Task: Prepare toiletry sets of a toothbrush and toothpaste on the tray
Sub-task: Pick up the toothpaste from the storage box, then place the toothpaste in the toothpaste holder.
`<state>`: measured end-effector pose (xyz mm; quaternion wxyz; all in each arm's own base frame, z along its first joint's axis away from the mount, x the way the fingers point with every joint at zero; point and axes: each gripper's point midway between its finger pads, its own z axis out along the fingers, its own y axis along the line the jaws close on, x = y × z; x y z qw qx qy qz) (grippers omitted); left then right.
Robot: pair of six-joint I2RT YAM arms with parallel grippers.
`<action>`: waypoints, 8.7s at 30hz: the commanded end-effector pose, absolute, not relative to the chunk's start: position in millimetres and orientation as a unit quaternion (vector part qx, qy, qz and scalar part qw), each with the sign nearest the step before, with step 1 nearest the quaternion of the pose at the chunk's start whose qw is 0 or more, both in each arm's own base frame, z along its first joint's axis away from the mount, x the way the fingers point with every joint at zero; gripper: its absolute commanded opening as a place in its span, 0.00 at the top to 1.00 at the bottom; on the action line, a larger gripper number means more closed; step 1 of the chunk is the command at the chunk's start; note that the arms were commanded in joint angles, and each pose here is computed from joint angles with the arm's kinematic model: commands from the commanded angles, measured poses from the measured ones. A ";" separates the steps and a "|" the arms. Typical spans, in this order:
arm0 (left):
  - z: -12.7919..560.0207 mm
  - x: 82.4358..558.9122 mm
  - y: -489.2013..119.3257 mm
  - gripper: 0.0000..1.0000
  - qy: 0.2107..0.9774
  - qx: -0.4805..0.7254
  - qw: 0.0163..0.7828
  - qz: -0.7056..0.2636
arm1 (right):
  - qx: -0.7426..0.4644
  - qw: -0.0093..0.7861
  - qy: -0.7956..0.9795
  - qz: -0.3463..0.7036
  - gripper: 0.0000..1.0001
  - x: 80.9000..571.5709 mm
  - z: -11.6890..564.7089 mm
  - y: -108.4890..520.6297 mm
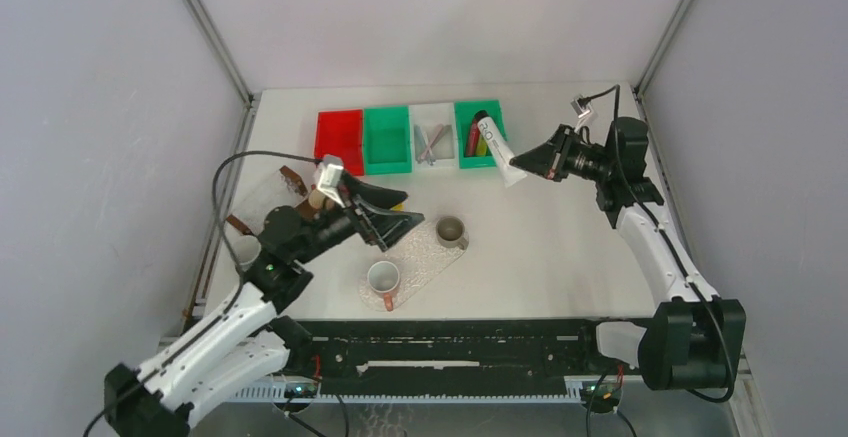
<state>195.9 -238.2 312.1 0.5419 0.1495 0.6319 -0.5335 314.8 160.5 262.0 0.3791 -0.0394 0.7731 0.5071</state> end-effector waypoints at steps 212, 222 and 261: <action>304.5 202.5 -221.3 1.00 0.620 0.195 0.650 -0.393 | -0.520 0.457 0.557 0.460 0.13 171.4 242.7 210.7; 299.0 239.1 -173.5 1.00 0.687 0.104 0.657 -0.291 | -0.517 0.464 0.573 0.435 0.13 182.1 233.8 206.3; 226.2 291.2 -165.7 0.99 0.743 0.110 0.626 -0.208 | -0.513 0.462 0.583 0.428 0.13 187.9 227.0 204.2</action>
